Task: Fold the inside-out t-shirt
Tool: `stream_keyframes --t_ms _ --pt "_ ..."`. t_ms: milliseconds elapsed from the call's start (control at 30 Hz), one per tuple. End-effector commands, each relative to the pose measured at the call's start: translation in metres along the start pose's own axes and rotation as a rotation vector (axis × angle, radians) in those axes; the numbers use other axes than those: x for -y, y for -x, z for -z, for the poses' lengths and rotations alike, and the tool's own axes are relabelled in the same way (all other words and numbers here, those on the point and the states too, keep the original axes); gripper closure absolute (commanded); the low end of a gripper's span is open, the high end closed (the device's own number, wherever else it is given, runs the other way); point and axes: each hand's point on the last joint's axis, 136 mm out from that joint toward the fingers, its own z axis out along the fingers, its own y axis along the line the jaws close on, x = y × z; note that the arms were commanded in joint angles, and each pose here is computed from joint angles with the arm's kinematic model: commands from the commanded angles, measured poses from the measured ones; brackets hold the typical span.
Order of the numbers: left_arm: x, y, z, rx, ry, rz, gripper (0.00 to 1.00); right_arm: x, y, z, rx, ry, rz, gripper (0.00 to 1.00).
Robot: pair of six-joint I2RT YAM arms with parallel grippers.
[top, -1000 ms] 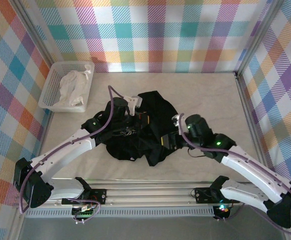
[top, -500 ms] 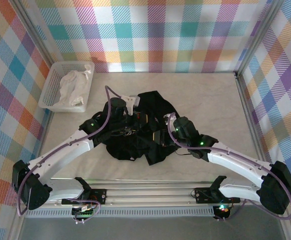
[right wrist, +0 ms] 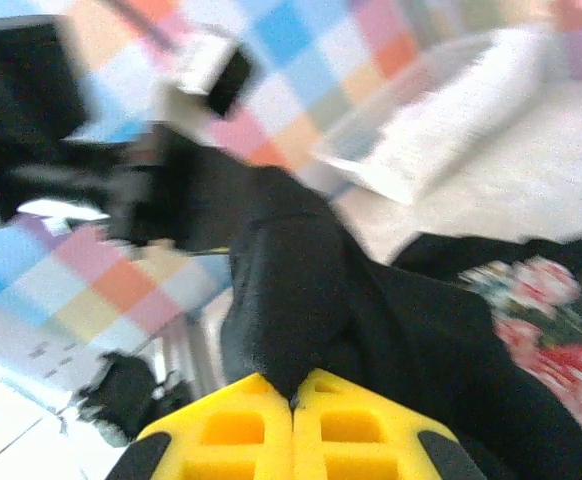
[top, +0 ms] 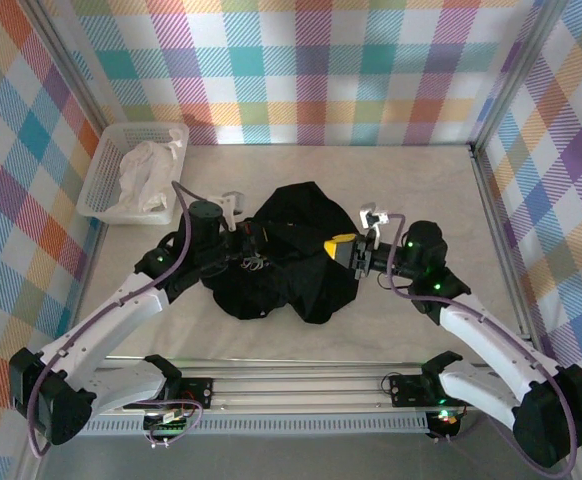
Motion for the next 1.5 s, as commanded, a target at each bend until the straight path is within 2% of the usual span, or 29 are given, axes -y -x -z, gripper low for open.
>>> stream_keyframes --t_ms 0,133,233,333,400,467,600,733,800,900,1000,1267,1467 --pt "0.002 -0.001 -0.006 -0.016 -0.022 0.015 0.96 -0.054 0.011 0.006 -0.034 0.287 0.176 1.0" --pt "-0.001 -0.003 -0.014 -0.043 -0.007 -0.033 0.86 -0.051 0.013 -0.001 -0.059 0.307 0.154 1.0" --pt "-0.006 -0.012 -0.012 -0.075 0.016 -0.084 0.7 -0.039 0.014 -0.008 -0.071 0.262 0.119 1.0" --pt "-0.017 -0.011 -0.001 -0.035 0.109 -0.165 0.51 -0.032 0.016 -0.012 -0.073 0.237 0.104 1.0" --pt "-0.022 -0.011 0.01 -0.008 0.165 -0.224 0.46 -0.028 0.015 -0.013 -0.079 0.22 0.095 1.0" --pt "-0.02 -0.013 0.02 0.009 0.165 -0.268 0.43 -0.023 0.015 -0.015 -0.081 0.198 0.082 1.0" --pt "0.002 -0.024 0.036 0.025 0.032 -0.33 0.45 -0.015 0.015 -0.019 -0.092 0.163 0.058 1.0" --pt "0.013 -0.033 0.048 0.036 -0.053 -0.355 0.6 -0.009 0.018 -0.021 -0.09 0.129 0.033 1.0" --pt "0.024 -0.041 0.052 0.017 -0.132 -0.385 0.65 -0.005 0.019 -0.023 -0.096 0.111 0.011 1.0" --pt "0.058 -0.05 0.055 -0.021 -0.324 -0.413 0.64 -0.004 0.018 -0.024 -0.105 0.111 -0.01 1.0" --pt "0.083 -0.055 0.05 -0.072 -0.448 -0.423 0.6 -0.002 0.017 -0.024 -0.107 0.107 -0.021 1.0" --pt "0.097 -0.045 0.026 -0.1 -0.465 -0.407 0.59 -0.004 0.014 -0.022 -0.113 0.109 -0.028 1.0" --pt "0.092 -0.034 0.005 -0.088 -0.397 -0.368 0.58 -0.007 0.012 -0.021 -0.123 0.124 -0.017 1.0"
